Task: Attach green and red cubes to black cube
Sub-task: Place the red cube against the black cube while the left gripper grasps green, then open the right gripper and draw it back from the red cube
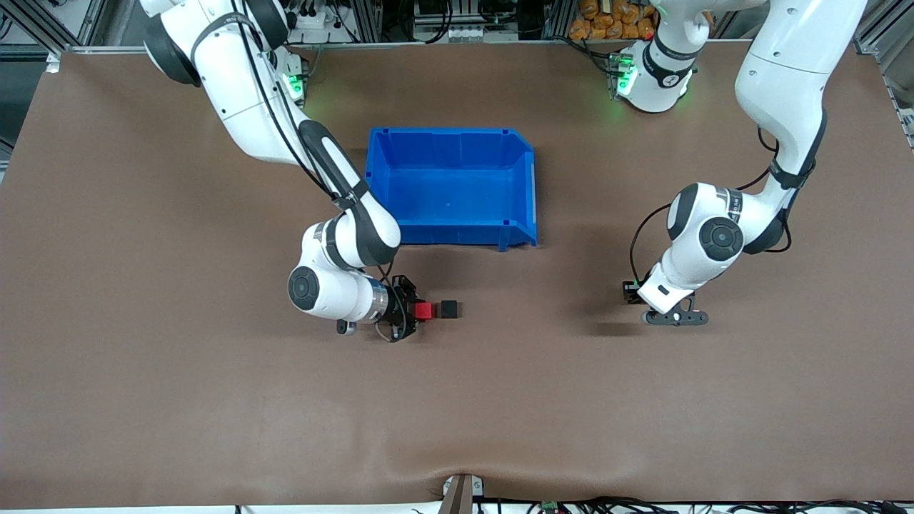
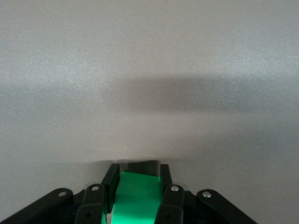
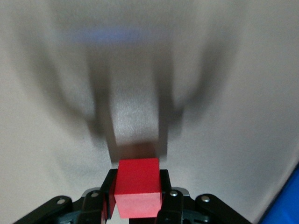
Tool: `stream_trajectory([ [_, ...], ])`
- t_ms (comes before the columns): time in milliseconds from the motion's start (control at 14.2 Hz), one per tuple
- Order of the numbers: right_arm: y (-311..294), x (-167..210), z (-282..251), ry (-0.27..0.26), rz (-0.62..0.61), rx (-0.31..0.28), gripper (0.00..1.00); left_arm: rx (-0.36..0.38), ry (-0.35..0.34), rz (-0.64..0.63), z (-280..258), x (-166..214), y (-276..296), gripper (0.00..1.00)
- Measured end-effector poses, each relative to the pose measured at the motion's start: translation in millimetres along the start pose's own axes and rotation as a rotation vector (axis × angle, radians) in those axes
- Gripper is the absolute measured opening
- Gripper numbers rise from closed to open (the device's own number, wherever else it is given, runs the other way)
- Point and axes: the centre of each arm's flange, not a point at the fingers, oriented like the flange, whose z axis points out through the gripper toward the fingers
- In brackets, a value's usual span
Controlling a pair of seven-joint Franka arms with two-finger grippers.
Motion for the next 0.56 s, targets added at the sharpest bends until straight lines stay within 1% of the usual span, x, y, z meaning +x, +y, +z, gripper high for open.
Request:
stream_trajectory([
  [212, 4.3, -7.9, 4.6, -0.002, -0.009, 0.005, 0.40, 0.004, -0.010, -0.002, -0.3, 0.3, -0.4, 0.40],
  [353, 8.2, -13.5, 7.9, -0.001, -0.018, 0.001, 0.40, 0.003, -0.003, -0.012, -3.5, 3.3, -0.9, 0.40],
  [424, 9.2, -15.1, 8.8, -0.001, -0.022, 0.001, 0.40, 0.002, 0.007, -0.038, -8.0, 6.3, -1.5, 0.40],
  [494, 9.6, -15.2, 9.6, 0.002, -0.024, 0.000, 0.45, 0.001, 0.020, -0.087, -14.2, 10.2, -2.2, 0.40],
  [565, 8.9, -13.7, 9.7, 0.005, -0.024, 0.001, 0.53, -0.002, 0.034, -0.154, -21.2, 14.4, -1.8, 0.40],
])
